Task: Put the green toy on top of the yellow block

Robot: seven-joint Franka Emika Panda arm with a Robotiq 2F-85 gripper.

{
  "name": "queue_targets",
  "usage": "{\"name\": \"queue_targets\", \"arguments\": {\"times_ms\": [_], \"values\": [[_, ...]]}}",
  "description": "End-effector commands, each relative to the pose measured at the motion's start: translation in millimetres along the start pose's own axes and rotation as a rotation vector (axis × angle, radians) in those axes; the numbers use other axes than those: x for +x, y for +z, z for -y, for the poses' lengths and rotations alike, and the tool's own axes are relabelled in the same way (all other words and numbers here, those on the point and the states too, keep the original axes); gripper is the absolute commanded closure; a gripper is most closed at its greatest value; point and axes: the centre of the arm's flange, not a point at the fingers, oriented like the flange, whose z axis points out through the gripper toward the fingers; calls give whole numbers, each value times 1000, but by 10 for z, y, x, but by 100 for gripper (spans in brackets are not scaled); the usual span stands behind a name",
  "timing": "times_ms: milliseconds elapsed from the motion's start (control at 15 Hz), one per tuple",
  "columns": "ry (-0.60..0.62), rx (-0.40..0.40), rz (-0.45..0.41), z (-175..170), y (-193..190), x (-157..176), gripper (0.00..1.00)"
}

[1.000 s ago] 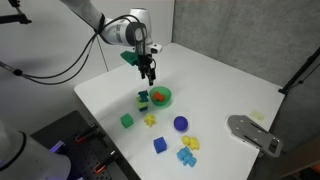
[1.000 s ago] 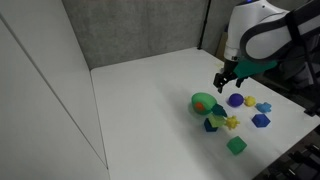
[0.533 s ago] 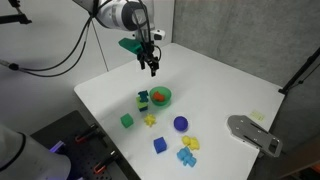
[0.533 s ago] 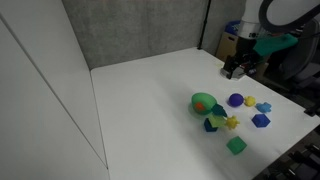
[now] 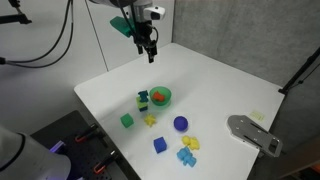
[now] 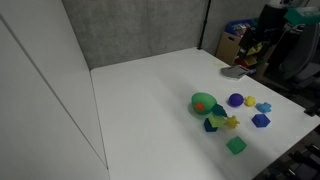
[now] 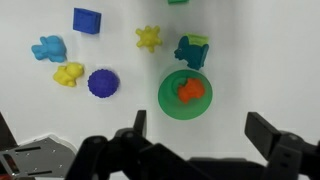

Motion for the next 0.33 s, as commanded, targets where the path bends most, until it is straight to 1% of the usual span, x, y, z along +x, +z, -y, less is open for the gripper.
{"name": "queue_targets", "arguments": {"times_ms": [0, 67, 133, 267], "values": [[12, 33, -42, -119, -188, -242, 0], [10, 36, -37, -133, -211, -260, 0], [12, 14, -25, -73, -150, -127, 0], [12, 15, -28, -78, -166, -148, 0]]}}
